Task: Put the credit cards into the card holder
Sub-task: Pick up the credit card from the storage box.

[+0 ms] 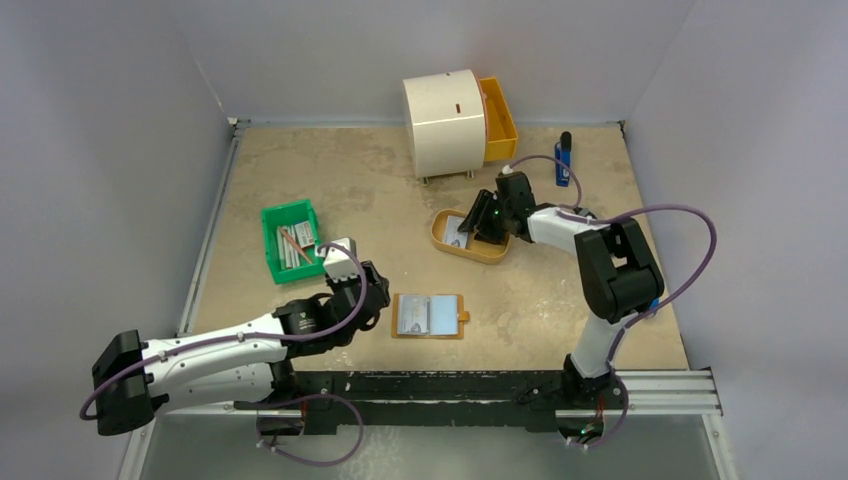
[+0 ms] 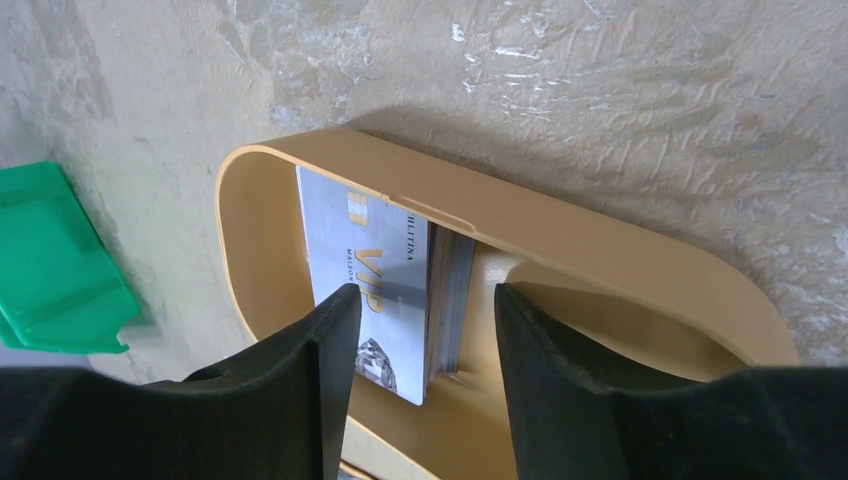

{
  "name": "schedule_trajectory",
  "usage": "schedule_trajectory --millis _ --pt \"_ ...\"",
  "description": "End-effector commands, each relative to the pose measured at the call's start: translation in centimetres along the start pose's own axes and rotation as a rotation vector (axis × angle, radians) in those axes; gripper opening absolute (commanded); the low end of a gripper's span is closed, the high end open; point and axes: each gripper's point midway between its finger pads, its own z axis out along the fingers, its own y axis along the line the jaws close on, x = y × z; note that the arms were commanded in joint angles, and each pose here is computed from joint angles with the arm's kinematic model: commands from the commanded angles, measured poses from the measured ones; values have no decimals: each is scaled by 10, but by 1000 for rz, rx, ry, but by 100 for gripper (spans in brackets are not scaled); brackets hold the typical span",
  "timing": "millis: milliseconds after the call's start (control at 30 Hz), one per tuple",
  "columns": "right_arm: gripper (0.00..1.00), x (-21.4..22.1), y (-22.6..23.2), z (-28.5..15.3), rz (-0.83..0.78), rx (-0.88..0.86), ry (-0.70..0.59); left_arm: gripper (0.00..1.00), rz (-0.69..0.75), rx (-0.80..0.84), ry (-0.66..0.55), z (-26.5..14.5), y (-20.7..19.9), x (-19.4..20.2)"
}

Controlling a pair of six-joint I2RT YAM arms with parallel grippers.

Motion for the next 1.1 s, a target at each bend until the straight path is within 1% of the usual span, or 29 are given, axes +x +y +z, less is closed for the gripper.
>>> schedule_trajectory --millis 0,167,233,400,733,967,1067 --pt "53 -2 1 2 -19 -2 11 46 -18 13 -26 1 -8 -8" --pt "39 2 -2 0 -6 -3 11 46 -16 9 -25 2 -7 -7" --pt "36 2 -5 -2 5 0 8 45 -14 8 -24 2 -7 -6" --pt "33 4 -12 -7 23 9 2 45 -13 4 -24 3 -6 -5" --pt "30 3 -11 -15 33 -14 -10 45 -16 9 -18 4 -10 -3" --pt "16 1 -4 -20 38 -39 -13 45 -19 9 -16 5 -10 -3" --pt "7 -1 1 -26 46 -50 -17 45 -20 10 -17 5 -10 -3"
